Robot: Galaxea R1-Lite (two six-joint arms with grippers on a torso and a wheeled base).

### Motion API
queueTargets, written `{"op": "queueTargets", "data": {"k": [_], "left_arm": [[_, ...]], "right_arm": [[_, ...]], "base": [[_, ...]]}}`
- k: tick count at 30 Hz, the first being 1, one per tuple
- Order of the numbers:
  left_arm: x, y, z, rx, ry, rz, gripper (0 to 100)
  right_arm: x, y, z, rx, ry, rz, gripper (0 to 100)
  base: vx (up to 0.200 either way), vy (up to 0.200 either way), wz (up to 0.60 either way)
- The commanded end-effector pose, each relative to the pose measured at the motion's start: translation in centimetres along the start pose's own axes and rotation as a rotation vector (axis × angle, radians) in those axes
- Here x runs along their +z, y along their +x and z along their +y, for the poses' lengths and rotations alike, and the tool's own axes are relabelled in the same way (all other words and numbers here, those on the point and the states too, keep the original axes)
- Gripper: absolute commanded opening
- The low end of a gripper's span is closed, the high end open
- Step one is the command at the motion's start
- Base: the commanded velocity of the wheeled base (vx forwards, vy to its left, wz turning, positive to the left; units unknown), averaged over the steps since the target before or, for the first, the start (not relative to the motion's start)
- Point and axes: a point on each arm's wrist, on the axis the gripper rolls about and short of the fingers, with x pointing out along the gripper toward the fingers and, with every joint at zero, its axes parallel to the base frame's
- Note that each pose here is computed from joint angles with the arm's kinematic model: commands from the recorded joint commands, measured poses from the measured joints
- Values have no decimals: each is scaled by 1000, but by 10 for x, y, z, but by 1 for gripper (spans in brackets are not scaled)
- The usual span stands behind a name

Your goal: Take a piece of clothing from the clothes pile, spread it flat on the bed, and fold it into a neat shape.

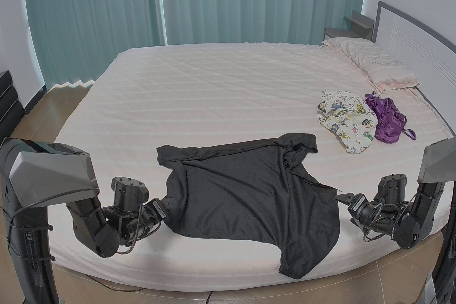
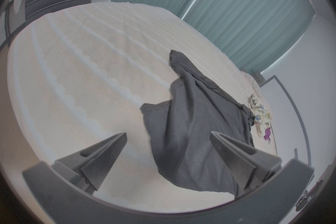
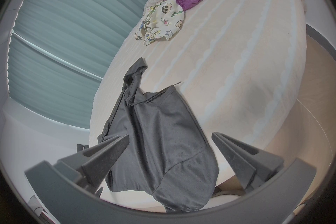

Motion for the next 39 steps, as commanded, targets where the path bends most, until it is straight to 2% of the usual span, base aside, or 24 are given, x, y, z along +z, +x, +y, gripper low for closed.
{"op": "queueTargets", "data": {"k": [1,4,9,12,15,18,27,34,39], "left_arm": [[-5,23,-18,15,66,34,100],[-7,36,-24,44,120,62,100],[0,54,-33,69,110,-9,100],[3,55,-30,76,96,-14,100],[6,53,-25,90,34,-19,100],[22,46,-22,92,-90,-55,100],[40,38,14,179,-237,-76,100],[41,45,23,207,-257,-70,100],[39,48,14,181,-247,-63,100]], "right_arm": [[-7,-2,1,4,-15,19,100],[-7,-4,3,20,-18,8,100],[-7,-7,2,38,-21,-5,100],[-7,-7,3,42,-21,-10,100],[-7,-7,3,44,-19,-9,100],[-7,-7,3,44,-19,-9,100],[-7,-7,4,47,-19,-10,100],[-9,-8,5,52,-24,-6,100],[-9,-8,6,54,-23,-9,100]], "base": [[0,0,0],[0,0,0],[0,0,0],[0,0,0],[0,0,0],[0,0,0],[0,0,0],[0,0,0],[0,0,0]]}}
